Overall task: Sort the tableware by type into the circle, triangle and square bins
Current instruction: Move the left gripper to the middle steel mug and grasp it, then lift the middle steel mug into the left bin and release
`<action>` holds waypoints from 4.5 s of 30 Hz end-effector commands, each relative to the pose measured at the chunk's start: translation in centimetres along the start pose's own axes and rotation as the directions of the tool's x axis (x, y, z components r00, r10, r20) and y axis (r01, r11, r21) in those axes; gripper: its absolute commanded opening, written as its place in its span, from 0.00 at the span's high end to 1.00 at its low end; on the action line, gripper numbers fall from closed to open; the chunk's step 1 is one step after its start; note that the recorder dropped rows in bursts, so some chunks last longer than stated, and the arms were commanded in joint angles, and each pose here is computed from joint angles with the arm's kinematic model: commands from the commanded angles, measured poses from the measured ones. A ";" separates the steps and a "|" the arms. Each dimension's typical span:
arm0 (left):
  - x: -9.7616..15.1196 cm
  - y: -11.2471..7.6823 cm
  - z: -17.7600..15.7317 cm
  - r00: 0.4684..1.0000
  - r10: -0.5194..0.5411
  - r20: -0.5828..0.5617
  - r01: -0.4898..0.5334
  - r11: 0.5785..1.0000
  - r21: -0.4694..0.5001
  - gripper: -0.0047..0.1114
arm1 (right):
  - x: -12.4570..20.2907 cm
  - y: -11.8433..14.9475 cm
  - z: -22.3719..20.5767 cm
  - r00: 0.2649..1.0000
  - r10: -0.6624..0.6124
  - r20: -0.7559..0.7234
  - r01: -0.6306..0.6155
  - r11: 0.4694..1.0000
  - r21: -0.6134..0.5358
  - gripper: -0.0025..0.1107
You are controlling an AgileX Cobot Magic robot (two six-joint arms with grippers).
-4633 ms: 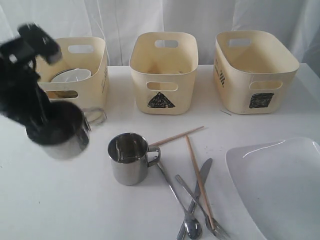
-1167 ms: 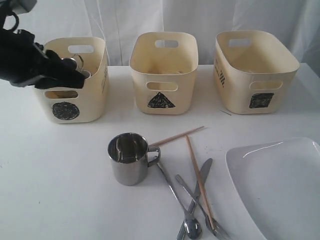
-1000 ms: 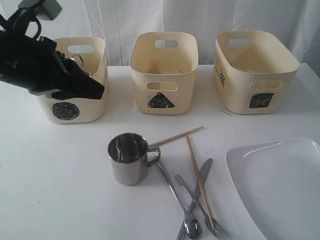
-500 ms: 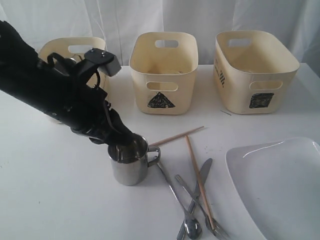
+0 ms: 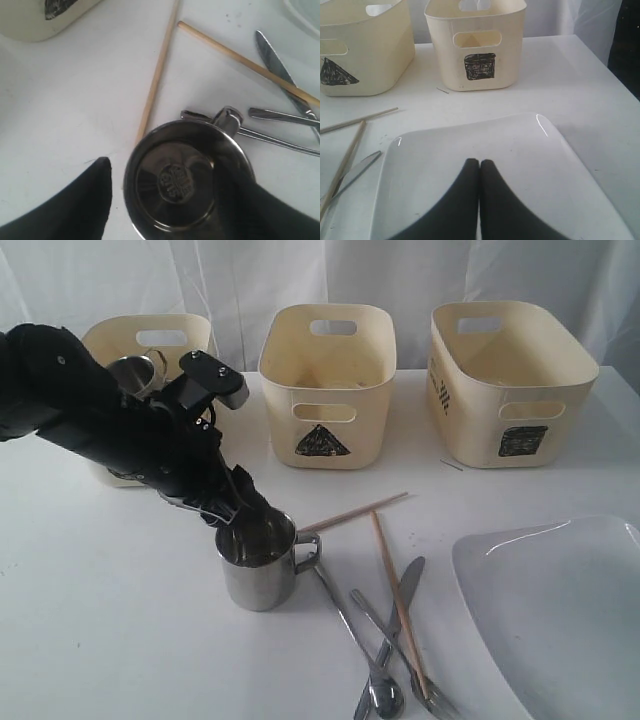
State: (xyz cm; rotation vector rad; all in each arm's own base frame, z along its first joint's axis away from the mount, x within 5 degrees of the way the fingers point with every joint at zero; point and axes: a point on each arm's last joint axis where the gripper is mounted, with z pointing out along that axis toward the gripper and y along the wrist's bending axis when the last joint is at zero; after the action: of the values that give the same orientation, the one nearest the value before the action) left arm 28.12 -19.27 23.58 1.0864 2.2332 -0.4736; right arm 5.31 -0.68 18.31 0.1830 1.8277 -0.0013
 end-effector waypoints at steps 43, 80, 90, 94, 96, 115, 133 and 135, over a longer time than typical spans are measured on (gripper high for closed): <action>1.6 1.1 4.1 0.997 -0.021 -0.078 0.020 1.000 -0.021 0.96 | 0.1 0.0 0.0 1.000 -0.003 0.012 0.003 1.000 -0.003 0.98; -4.9 21.6 -5.3 0.974 -0.117 0.192 0.206 0.807 -0.554 0.96 | 0.1 0.0 0.0 1.000 -0.003 0.012 0.003 1.000 -0.003 0.98; -3.7 20.6 -4.5 0.966 -0.243 0.087 0.255 0.853 -0.455 0.96 | 0.1 0.0 0.0 1.000 -0.003 0.012 0.003 1.000 -0.003 0.98; -3.5 20.4 -4.4 0.963 -0.263 0.064 0.264 0.860 -0.437 0.96 | 0.1 0.0 0.0 1.000 -0.003 0.012 0.003 1.000 -0.003 0.98; -3.5 20.2 -4.3 0.961 -0.270 0.063 0.271 0.864 -0.425 0.96 | 0.1 0.0 0.0 1.000 -0.003 0.012 0.003 1.000 -0.003 0.98; -4.5 18.8 -5.8 0.947 -0.305 0.096 0.319 0.875 -0.364 0.59 | 0.1 0.0 0.0 1.000 -0.003 0.012 0.003 1.000 -0.003 0.98; -5.0 12.3 -15.3 0.946 -0.279 0.166 0.321 0.878 -0.354 0.59 | 0.1 0.0 0.0 1.000 -0.003 0.012 0.003 1.000 -0.003 0.98; -4.2 11.3 -15.9 0.945 -0.279 0.170 0.323 0.876 -0.357 0.59 | 0.1 0.0 0.0 1.000 -0.003 0.012 0.003 1.000 -0.003 0.98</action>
State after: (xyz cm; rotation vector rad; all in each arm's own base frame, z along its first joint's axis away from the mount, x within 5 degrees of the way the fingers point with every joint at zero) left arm 35.18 -6.38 37.63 0.5182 2.2658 -0.1789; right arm 5.31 -0.68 18.31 0.1830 1.8277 -0.0013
